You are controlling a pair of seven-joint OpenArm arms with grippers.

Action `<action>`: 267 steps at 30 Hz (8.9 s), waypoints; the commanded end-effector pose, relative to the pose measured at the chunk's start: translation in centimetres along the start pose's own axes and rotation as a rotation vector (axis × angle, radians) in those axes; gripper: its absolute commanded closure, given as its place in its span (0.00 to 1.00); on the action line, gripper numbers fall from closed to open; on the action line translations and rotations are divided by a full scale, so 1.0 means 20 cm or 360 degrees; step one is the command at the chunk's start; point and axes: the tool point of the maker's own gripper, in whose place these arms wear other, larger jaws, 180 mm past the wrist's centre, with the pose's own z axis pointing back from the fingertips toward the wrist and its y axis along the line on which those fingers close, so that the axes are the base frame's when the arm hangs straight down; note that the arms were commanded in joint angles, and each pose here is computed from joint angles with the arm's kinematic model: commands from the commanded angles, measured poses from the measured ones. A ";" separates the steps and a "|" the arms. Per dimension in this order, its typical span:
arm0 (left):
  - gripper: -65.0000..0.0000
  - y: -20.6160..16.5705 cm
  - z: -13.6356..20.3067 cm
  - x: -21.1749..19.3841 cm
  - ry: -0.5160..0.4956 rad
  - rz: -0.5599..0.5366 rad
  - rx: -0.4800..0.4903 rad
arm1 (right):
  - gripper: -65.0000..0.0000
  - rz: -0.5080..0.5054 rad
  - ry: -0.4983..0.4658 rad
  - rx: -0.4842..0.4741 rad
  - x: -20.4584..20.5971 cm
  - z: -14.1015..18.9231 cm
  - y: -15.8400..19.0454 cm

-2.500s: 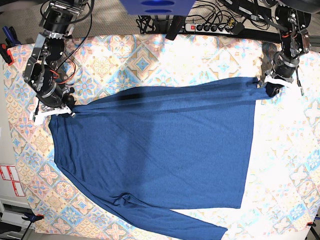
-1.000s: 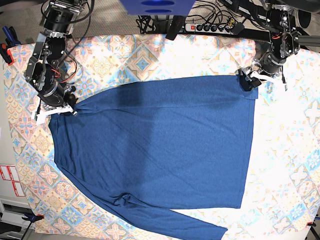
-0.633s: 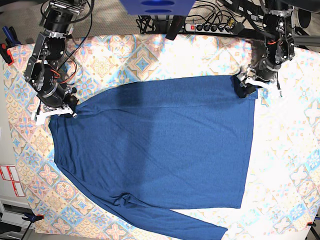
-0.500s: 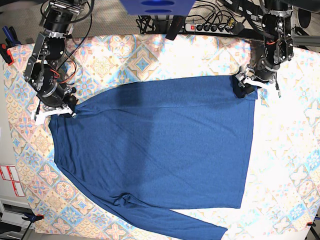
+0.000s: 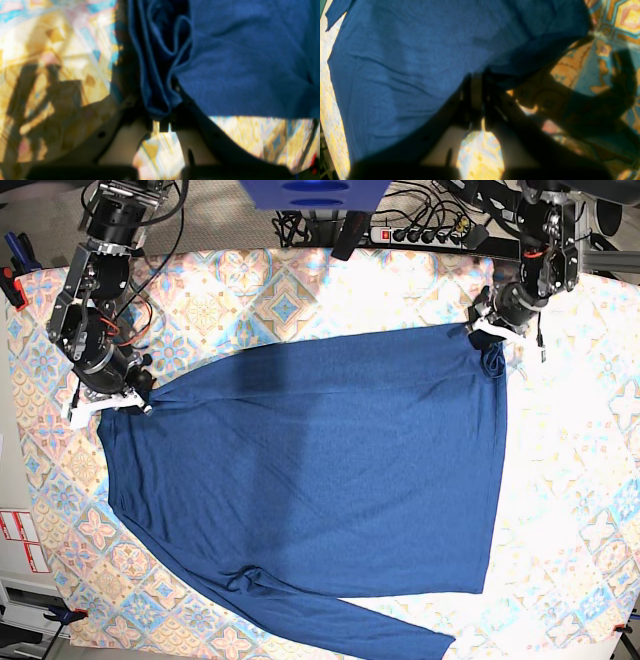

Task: Fold the T-shirt properly
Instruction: 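Drag the held shoulder corners across the table, straightening the shirt, then adjust the right gripper's hold on the shoulder corner, then pull both held corners away from the hem, sliding the shirt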

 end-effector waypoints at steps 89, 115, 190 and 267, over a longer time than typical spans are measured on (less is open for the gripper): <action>1.00 -0.01 0.28 0.20 -0.0164 -0.0201 -0.0036 | 0.62 0.0073 0.0553 0.0031 -0.34 -0.23 0.18; 1.00 -0.01 0.28 0.22 -0.0174 -0.0202 -0.0039 | 0.96 0.0125 0.0170 -0.0027 -0.08 0.09 -0.02; 1.00 -0.11 0.24 0.38 -0.0313 -0.0184 -0.0116 | 1.00 0.0253 0.0142 0.0071 -0.03 0.04 0.20; 0.62 -0.01 -0.01 0.81 -0.0515 0.0117 -0.0077 | 0.76 0.0338 -0.0128 -0.0174 0.33 -0.23 0.13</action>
